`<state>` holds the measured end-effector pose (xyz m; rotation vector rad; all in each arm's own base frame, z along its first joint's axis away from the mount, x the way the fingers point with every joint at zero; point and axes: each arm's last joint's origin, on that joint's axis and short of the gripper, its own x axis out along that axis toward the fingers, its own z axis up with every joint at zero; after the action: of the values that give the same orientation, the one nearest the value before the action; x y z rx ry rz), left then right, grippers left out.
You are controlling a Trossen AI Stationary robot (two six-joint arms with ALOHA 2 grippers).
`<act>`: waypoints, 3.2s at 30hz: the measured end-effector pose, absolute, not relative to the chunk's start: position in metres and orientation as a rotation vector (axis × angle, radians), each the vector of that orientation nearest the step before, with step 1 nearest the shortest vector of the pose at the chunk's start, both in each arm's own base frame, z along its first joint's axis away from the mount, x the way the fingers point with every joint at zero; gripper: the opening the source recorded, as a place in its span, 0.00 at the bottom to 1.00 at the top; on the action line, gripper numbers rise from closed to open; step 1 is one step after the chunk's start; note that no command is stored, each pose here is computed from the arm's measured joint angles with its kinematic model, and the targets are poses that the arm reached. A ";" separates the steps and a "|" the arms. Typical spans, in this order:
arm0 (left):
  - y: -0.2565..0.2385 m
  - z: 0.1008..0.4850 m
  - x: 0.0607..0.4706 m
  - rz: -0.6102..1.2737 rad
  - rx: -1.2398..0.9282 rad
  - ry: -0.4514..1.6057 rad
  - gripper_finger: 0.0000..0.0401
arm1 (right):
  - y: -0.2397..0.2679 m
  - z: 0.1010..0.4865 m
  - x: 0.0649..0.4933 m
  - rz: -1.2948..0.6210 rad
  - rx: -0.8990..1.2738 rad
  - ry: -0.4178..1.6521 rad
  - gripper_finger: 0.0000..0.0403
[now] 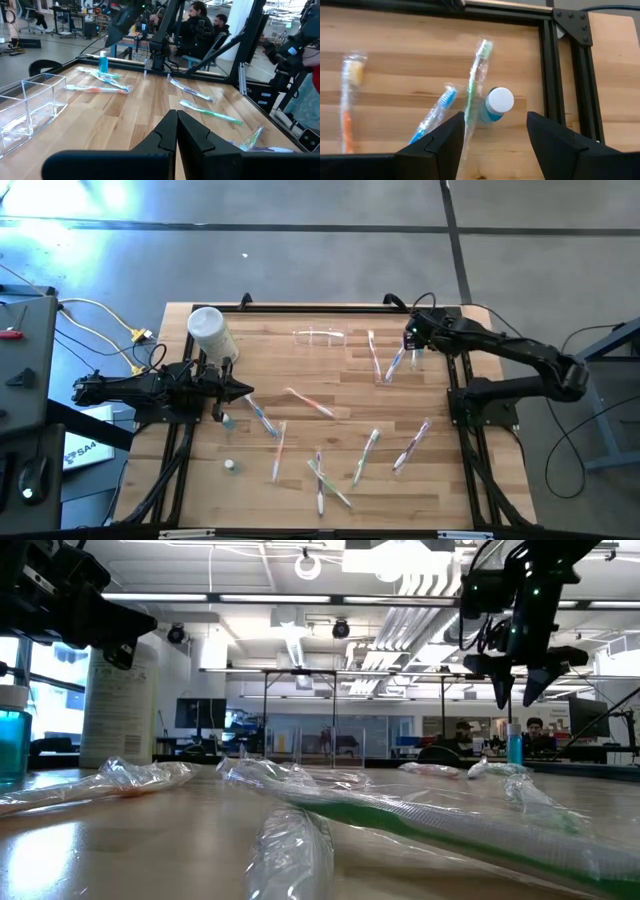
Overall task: Pick & Place toothbrushing station
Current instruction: Put the top right mouthwash into the transparent organizer
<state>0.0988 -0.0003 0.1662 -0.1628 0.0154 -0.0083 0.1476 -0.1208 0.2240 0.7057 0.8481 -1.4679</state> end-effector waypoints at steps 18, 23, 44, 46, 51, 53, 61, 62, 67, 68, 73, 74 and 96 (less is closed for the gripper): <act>0.000 0.166 0.099 -0.008 -0.163 0.016 0.02 | -0.146 0.210 0.143 -1.542 0.760 0.883 0.52; 0.000 0.166 0.099 -0.008 -0.163 0.015 0.02 | -0.150 0.203 0.148 -1.540 0.757 0.912 0.52; 0.000 0.166 0.099 -0.004 -0.163 0.015 0.02 | -0.166 0.176 0.155 -1.565 0.790 1.002 0.38; 0.000 0.166 0.099 -0.004 -0.163 0.015 0.02 | -0.167 0.176 0.154 -1.564 0.788 1.004 0.31; 0.000 0.166 0.099 -0.005 -0.163 0.015 0.02 | -0.167 0.176 0.154 -1.556 0.777 1.014 0.22; 0.000 0.166 0.099 -0.005 -0.163 0.015 0.02 | -0.167 0.176 0.154 -1.555 0.777 1.015 0.22; 0.000 0.166 0.099 -0.005 -0.163 0.015 0.02 | -0.165 0.176 0.153 -1.494 0.707 1.107 0.23; 0.000 0.166 0.099 -0.005 -0.163 0.015 0.02 | -0.165 0.176 0.152 -1.486 0.698 1.126 0.23; 0.000 0.166 0.099 -0.009 -0.163 0.015 0.02 | -0.158 0.179 0.155 -1.428 0.644 1.173 0.23; 0.000 0.166 0.099 -0.009 -0.163 0.016 0.02 | -0.156 0.181 0.156 -1.416 0.634 1.166 0.23; 0.000 0.166 0.099 -0.008 -0.163 0.015 0.02 | -0.142 0.196 0.157 -1.347 0.578 1.128 0.23; 0.000 0.166 0.099 -0.008 -0.163 0.015 0.02 | -0.138 0.201 0.157 -1.331 0.565 1.118 0.23; 0.000 0.167 0.099 -0.004 -0.109 0.006 0.02 | -0.065 0.304 0.187 -0.664 0.319 0.569 0.23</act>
<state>0.0988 -0.0002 0.1671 -0.1093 0.0056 -0.0045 0.1865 -0.0651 0.3041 0.3193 0.5695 -0.6639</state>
